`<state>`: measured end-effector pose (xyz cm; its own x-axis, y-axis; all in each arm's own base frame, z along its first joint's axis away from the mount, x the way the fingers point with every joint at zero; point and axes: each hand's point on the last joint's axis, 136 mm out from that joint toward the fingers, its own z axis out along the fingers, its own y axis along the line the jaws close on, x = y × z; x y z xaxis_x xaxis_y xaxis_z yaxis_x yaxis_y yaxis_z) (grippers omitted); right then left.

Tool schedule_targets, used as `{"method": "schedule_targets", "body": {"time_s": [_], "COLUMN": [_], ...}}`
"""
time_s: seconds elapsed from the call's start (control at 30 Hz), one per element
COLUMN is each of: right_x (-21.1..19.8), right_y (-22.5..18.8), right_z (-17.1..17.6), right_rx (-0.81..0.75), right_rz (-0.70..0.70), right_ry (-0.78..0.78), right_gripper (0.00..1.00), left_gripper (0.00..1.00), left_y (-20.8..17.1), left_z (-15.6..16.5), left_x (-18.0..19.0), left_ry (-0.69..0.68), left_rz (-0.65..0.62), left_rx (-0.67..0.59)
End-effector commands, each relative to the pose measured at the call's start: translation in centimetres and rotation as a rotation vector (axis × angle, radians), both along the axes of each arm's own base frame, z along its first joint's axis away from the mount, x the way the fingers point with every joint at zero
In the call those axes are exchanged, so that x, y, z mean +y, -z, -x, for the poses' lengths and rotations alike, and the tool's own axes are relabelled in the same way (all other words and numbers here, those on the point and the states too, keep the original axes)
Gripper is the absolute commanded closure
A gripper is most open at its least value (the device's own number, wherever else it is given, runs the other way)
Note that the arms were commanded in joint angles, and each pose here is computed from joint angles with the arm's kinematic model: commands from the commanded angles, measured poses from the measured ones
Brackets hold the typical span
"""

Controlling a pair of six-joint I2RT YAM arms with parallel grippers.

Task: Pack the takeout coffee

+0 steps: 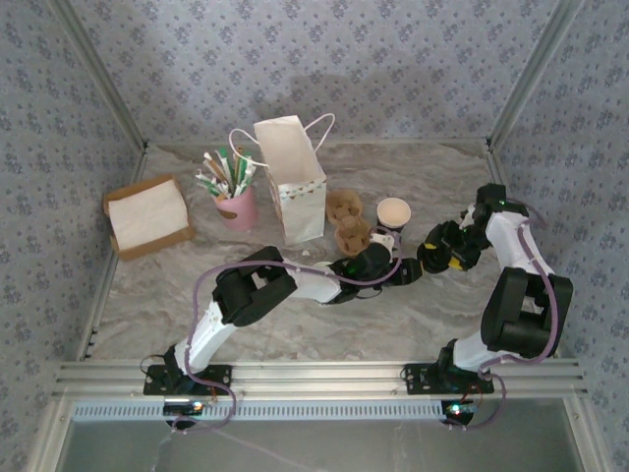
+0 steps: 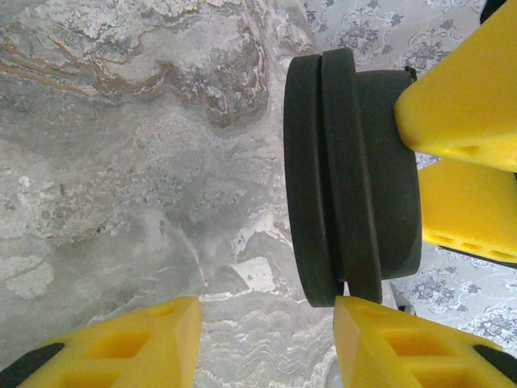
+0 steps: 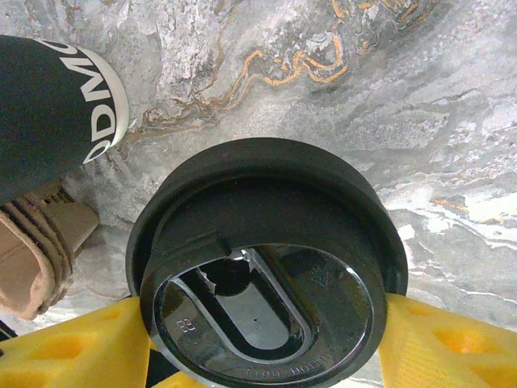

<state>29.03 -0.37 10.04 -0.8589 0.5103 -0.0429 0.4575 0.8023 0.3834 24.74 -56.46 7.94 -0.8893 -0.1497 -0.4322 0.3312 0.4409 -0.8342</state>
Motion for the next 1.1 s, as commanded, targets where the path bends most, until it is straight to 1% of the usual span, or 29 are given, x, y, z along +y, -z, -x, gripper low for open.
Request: {"method": "schedule_targets", "body": {"time_s": [0.0,0.4,0.63,0.87,0.97,1.07], "right_x": [0.4,0.6,0.7,0.7,0.8,0.7], "right_y": [0.0,0.0,-0.2,-0.1,0.1,0.1], "right_z": [0.2,0.2,0.2,0.5,0.6,0.5], "right_rx": [0.011,0.012,0.006,0.011,0.016,0.015], "right_rz": [-0.046,-0.073,-0.083,-0.080,-0.096,-0.107], "right_ry": [0.023,0.027,0.029,0.034,0.042,0.052], "right_gripper": [0.31,0.31,0.31,0.31,0.31,0.31], "left_gripper": [0.53,0.52,0.52,0.52,0.47,0.46], "left_y": [-1.6,-1.3,-0.1,-0.3,-1.0,-1.4], "left_z": [-0.3,-0.7,-1.3,-1.4,-1.0,-0.4], "left_x": [-0.2,0.1,0.8,0.9,0.8,0.7], "left_ry": [-0.001,-0.012,-0.039,-0.037,-0.021,-0.009], "left_rz": [0.050,0.062,0.046,0.052,0.087,0.114], "left_rx": [-0.018,-0.008,0.017,0.020,0.005,-0.001]}}
